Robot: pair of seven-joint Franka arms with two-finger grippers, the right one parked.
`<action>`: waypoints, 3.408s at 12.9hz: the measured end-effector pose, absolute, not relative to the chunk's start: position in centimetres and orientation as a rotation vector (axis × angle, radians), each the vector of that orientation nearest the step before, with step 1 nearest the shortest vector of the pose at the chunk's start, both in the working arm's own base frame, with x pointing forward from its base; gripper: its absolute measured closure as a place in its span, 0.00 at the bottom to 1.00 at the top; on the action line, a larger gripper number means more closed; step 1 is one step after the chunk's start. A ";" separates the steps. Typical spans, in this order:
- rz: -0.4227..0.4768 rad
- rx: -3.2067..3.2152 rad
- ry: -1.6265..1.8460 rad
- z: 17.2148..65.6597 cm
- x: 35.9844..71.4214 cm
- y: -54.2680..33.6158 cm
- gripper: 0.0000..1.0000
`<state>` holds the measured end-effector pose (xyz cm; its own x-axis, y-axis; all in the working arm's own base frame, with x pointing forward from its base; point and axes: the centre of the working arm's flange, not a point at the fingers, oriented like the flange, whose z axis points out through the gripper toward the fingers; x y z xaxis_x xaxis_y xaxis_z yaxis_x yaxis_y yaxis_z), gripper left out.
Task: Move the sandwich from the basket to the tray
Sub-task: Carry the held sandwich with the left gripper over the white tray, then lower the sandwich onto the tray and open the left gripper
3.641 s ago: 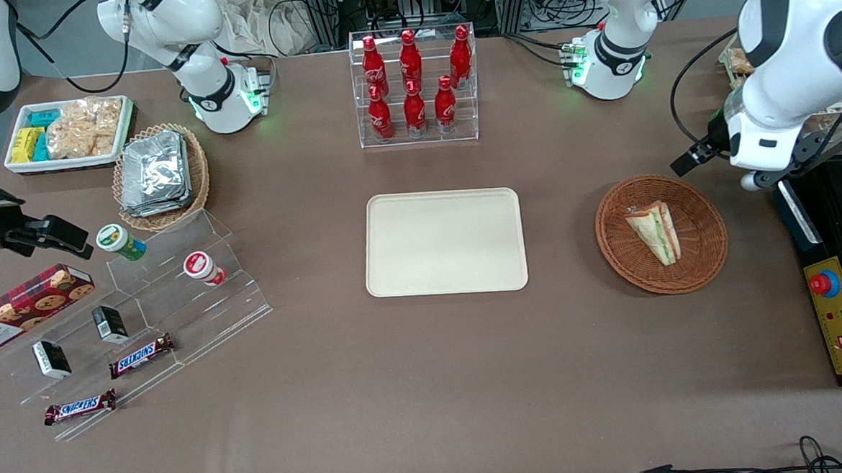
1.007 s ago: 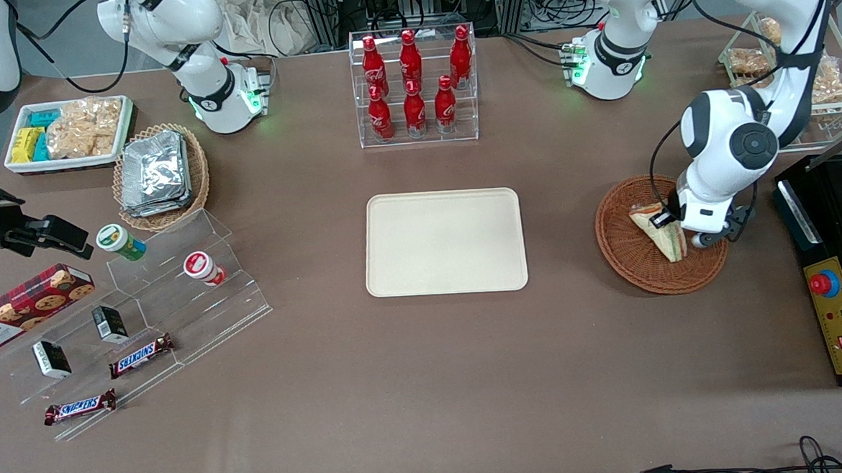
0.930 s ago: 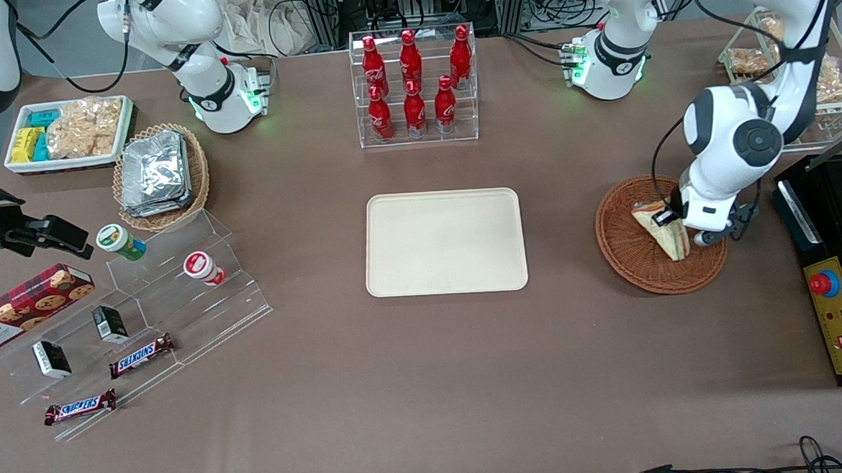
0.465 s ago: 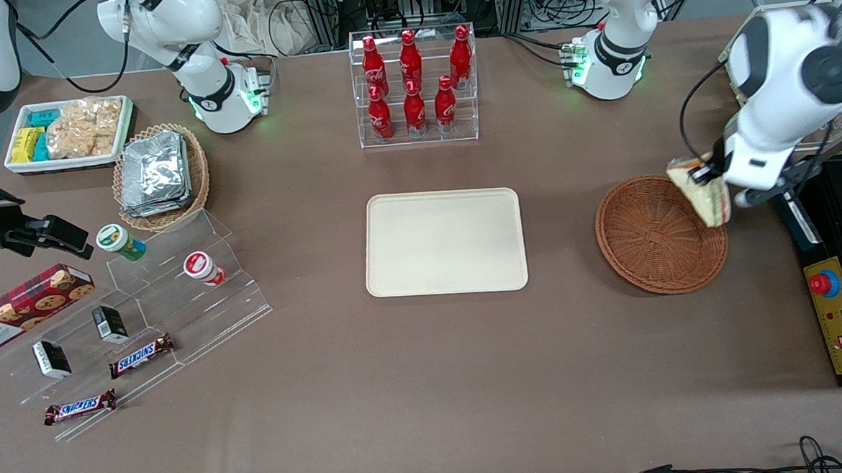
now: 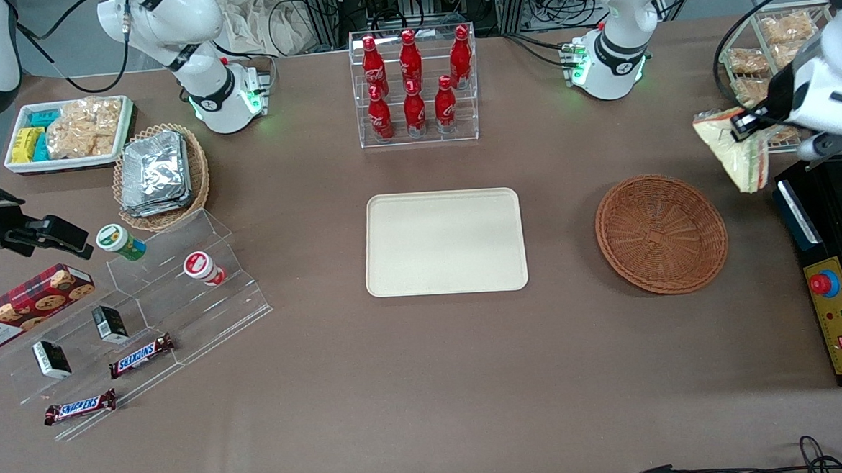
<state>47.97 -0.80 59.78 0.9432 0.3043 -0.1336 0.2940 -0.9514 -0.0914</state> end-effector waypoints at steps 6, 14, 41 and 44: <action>0.246 -3.045 -0.313 59.6 49.2 -3.8 0.82; 0.235 -3.056 -0.023 58.3 50.4 -22.9 0.82; 0.255 -3.004 0.062 23.8 47.7 -36.5 0.79; 0.252 -3.006 0.050 23.8 48.0 -36.2 0.62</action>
